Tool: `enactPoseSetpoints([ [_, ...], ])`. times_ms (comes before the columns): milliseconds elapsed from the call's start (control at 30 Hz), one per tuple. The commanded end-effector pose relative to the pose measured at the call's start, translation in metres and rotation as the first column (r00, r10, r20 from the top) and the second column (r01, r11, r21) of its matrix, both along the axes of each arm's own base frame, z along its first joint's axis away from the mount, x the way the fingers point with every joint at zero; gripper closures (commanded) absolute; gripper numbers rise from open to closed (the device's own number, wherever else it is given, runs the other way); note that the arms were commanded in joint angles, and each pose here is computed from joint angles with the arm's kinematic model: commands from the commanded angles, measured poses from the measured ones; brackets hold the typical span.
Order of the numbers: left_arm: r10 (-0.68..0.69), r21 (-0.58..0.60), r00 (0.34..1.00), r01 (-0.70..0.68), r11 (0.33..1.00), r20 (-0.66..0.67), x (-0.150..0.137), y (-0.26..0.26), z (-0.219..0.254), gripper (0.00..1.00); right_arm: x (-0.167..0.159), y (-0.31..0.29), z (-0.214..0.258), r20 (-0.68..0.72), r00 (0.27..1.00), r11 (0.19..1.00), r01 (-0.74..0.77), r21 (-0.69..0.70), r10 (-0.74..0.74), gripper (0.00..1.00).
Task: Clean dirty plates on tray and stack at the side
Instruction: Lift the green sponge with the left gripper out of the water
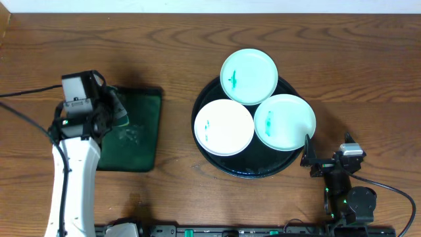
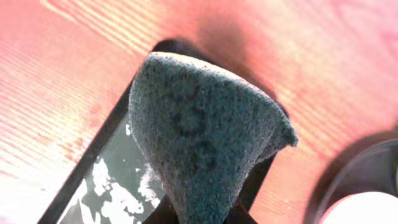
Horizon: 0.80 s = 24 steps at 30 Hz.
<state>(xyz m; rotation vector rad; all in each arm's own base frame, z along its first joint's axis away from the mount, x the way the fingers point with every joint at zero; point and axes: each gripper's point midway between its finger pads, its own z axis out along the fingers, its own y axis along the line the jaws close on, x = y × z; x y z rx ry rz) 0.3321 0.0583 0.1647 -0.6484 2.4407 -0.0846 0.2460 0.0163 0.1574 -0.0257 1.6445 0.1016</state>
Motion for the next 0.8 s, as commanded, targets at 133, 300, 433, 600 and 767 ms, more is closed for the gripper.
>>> enactPoseSetpoints([
  [133, 0.046, 0.014, 0.980, -0.044, 0.999, -0.194, -0.009, 0.010, -0.075, 0.93, 0.000, 0.002, 0.000, 0.001, 1.000, 1.000, -0.007, -0.011, 0.007, 0.01],
  [300, 0.040, -0.001, 0.961, -0.042, 0.999, -0.272, -0.013, 0.008, -0.090, 0.93, 0.000, 0.002, 0.000, 0.001, 1.000, 1.000, -0.007, -0.011, 0.007, 0.01],
  [433, 0.042, 0.009, 0.980, -0.041, 0.999, -0.192, -0.010, 0.009, -0.037, 0.93, 0.000, 0.002, 0.000, 0.001, 1.000, 1.000, -0.007, -0.011, 0.007, 0.01],
  [600, -0.022, -0.049, 0.999, 0.024, 0.998, 0.046, -0.013, -0.012, 0.042, 0.93, 0.000, 0.002, 0.000, 0.001, 1.000, 1.000, -0.007, -0.011, 0.007, 0.01],
  [767, -0.029, -0.045, 0.994, 0.033, 0.998, 0.101, -0.029, -0.017, 0.054, 0.93, 0.000, -0.002, 0.005, 0.025, 1.000, 1.000, 0.012, -0.022, -0.011, 0.01],
])
